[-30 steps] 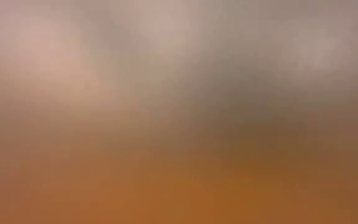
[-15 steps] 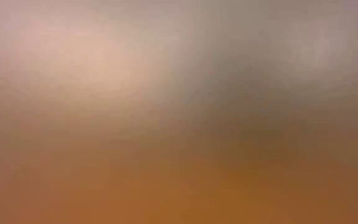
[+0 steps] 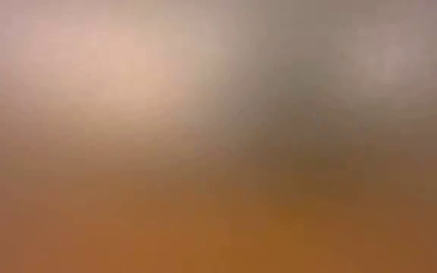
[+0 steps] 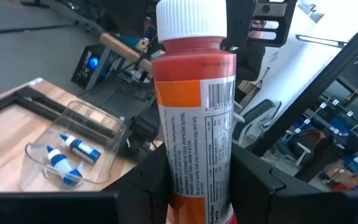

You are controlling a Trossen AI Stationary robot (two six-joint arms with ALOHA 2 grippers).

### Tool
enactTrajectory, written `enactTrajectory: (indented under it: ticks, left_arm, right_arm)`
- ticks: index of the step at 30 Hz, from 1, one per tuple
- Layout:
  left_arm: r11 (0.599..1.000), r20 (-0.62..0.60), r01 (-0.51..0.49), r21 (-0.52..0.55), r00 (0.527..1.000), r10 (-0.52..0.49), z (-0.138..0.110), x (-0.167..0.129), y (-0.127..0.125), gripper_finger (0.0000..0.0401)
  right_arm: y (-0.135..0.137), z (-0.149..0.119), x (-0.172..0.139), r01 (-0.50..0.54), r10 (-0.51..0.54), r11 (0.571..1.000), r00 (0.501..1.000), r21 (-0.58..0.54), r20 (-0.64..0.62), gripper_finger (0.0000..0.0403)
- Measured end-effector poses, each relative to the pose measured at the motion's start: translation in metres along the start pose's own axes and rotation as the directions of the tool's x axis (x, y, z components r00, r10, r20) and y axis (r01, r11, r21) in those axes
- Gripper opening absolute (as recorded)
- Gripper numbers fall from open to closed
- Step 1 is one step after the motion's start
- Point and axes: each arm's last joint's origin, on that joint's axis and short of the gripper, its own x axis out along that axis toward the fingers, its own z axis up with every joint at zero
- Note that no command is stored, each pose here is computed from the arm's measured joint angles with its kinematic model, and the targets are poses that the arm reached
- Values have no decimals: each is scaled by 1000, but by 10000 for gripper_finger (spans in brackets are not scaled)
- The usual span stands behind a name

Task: Pick & Place Food Item
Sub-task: Put the orange food coloring bottle into the transparent bin

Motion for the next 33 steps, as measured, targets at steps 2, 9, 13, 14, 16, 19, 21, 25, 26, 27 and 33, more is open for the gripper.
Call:
enactTrajectory:
  ticks: [2, 9, 13, 14, 16, 19, 21, 25, 26, 27, 33]
  left_arm:
    - [1000, 5, 4, 7, 1000, -4, 2, 0, -1, 122]
    - [1000, 7, 5, 13, 1000, -5, 2, 0, -2, 122]
    - [999, -1, 6, 33, 1000, -6, 1, 0, -2, 122]
    - [999, 2, 2, 39, 1000, -2, 1, 0, -1, 122]
    - [999, 3, 1, 43, 1000, -1, 2, -1, -1, 122]
    - [999, 7, 0, 51, 1000, 0, 3, -2, -2, 122]
    - [998, 20, -5, 59, 1000, 4, 4, -4, -3, 122]
    - [997, 39, -37, 65, 999, 34, 6, -8, -4, 122]
    - [997, 41, -37, 67, 999, 35, 6, -9, -4, 122]
    - [997, 40, -36, 68, 999, 33, 6, -10, -5, 122]
    - [997, 46, -33, 72, 999, 30, 6, -7, -3, 122]
  right_arm:
    - [0, 1, 8, -13, 13, 1000, 1000, 5, -13, 255]
    - [2, 5, 29, -84, 85, 995, 996, 48, -24, 255]
    - [3, 3, 34, -133, 137, 988, 990, 80, -43, 255]
    - [3, 3, 34, -139, 144, 986, 989, 90, -46, 255]
    - [4, 3, 34, -147, 151, 985, 987, 95, -47, 255]
    - [4, 7, 29, -149, 153, 984, 988, 95, -36, 255]
    - [6, 13, 21, -159, 161, 983, 987, 95, -15, 255]
    - [8, 27, 3, -190, 187, 978, 982, 92, 40, 255]
    - [10, 28, 1, -196, 192, 976, 980, 92, 42, 255]
    - [12, 27, 1, -197, 194, 976, 980, 92, 41, 255]
    - [15, 15, 10, -191, 192, 977, 981, 94, -1, 255]
